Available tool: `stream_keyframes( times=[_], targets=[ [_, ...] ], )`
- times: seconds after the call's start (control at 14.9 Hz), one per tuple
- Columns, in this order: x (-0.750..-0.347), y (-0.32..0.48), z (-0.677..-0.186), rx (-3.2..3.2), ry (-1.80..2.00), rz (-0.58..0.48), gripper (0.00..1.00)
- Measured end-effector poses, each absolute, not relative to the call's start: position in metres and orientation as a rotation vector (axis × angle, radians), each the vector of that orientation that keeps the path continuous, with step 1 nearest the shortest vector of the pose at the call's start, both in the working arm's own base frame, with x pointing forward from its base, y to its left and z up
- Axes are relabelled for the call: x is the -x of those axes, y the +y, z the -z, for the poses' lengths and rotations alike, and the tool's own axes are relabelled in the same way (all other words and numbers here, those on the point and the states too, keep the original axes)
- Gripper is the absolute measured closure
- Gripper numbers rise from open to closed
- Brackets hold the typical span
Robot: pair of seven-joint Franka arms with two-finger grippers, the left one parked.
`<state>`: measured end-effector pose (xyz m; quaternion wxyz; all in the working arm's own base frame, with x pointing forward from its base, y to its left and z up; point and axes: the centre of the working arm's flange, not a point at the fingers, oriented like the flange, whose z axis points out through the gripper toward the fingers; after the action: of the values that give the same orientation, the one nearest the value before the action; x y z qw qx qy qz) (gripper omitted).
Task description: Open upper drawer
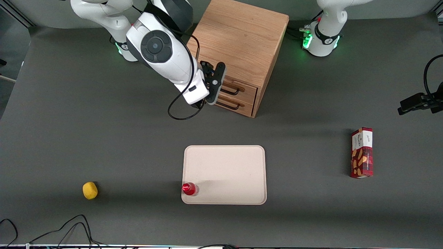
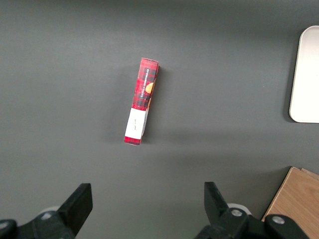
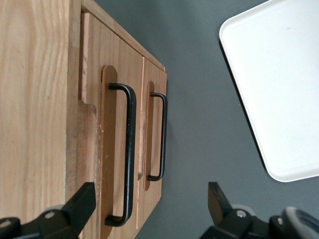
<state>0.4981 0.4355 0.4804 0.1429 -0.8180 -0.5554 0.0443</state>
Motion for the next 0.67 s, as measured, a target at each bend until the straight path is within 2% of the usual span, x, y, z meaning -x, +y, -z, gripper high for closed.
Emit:
stream_keyframes(
  times=[0.67],
  targets=[
    [-0.491, 0.446, -0.438, 2.343, -1.653, -0.227, 0.00]
  ],
)
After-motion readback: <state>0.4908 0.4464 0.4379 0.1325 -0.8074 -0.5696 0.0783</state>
